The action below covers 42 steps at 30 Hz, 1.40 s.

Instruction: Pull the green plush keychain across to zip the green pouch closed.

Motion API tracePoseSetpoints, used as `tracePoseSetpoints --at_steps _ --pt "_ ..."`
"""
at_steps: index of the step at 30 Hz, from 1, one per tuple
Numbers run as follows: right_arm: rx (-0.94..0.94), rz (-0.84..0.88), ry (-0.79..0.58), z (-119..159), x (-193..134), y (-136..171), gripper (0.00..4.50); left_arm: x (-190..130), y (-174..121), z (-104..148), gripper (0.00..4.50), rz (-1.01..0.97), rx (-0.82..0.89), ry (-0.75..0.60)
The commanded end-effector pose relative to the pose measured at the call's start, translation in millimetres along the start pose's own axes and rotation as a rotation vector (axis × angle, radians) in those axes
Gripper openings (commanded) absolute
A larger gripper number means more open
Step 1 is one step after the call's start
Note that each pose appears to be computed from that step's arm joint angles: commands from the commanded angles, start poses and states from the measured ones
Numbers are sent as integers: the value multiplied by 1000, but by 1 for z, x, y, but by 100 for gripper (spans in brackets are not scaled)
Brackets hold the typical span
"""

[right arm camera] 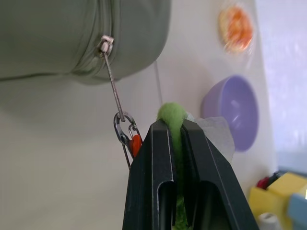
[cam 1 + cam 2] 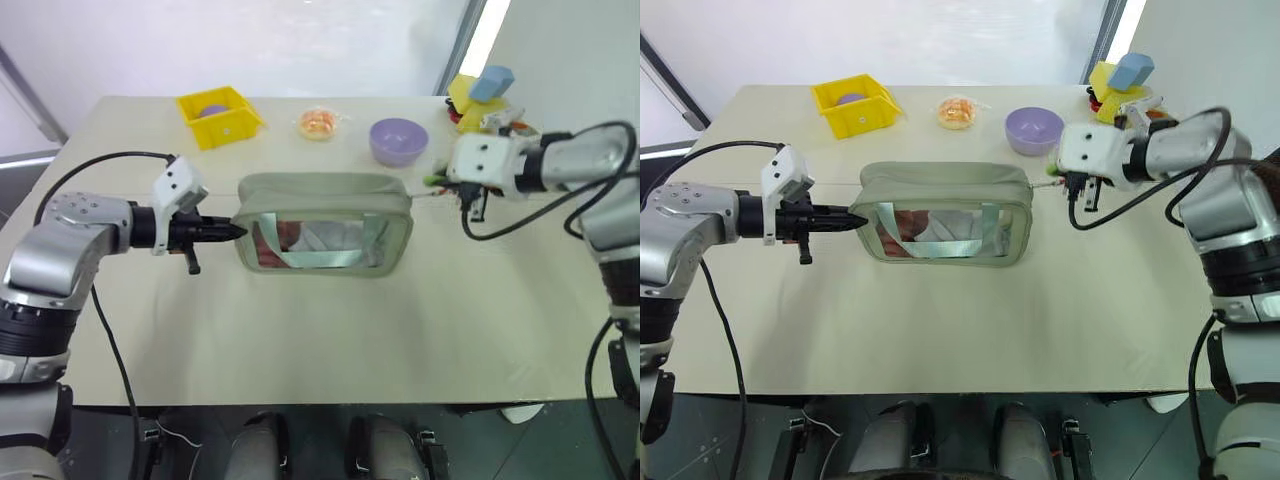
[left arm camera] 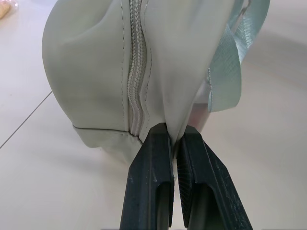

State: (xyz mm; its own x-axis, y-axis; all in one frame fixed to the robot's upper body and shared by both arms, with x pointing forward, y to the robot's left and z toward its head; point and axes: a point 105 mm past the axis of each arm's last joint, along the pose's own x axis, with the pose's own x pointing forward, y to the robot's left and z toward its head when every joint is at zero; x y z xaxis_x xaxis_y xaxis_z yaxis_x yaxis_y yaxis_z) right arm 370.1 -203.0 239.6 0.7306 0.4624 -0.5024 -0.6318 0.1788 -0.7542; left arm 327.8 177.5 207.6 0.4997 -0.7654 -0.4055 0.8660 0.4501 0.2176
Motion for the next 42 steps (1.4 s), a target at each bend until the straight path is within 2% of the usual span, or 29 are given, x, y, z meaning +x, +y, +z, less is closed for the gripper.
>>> tracePoseSetpoints --at_steps 1,5,8,10,13,17,20,21,23,27,30,33,38,42 --pt "144 -49 -13 -14 5 12 3 -12 7 4 0 55 9 -9" --pt "279 40 -66 -19 40 63 3 -10 5 5 0 52 9 -9" --pt "359 55 -64 -27 58 86 3 -7 3 5 0 43 13 -9" --pt "428 47 -104 -19 67 91 3 -7 3 6 0 42 13 -10" --pt "565 19 -199 0 72 84 3 -7 3 6 0 46 13 -11" --pt "645 -102 -224 2 70 57 3 -5 3 7 0 49 16 -14" --pt "604 -279 -185 -8 49 13 3 -5 3 8 0 50 17 -15" --pt "572 -361 -178 -8 33 -10 3 -5 3 7 0 51 14 -17" --pt "532 -457 -176 -5 13 -36 3 -5 2 7 0 53 11 -19" --pt "494 -532 -215 14 -13 -62 3 0 3 5 0 72 -2 -21" --pt "525 -514 -252 30 -17 -59 3 4 5 4 0 98 -13 -25" --pt "561 -471 -244 32 -12 -45 3 8 4 6 0 105 -30 -40" --pt "720 -513 -167 4 -1 -29 3 13 0 8 0 91 -39 -55" --pt "1090 -604 -97 -35 19 0 3 15 -1 11 0 89 -42 -63"
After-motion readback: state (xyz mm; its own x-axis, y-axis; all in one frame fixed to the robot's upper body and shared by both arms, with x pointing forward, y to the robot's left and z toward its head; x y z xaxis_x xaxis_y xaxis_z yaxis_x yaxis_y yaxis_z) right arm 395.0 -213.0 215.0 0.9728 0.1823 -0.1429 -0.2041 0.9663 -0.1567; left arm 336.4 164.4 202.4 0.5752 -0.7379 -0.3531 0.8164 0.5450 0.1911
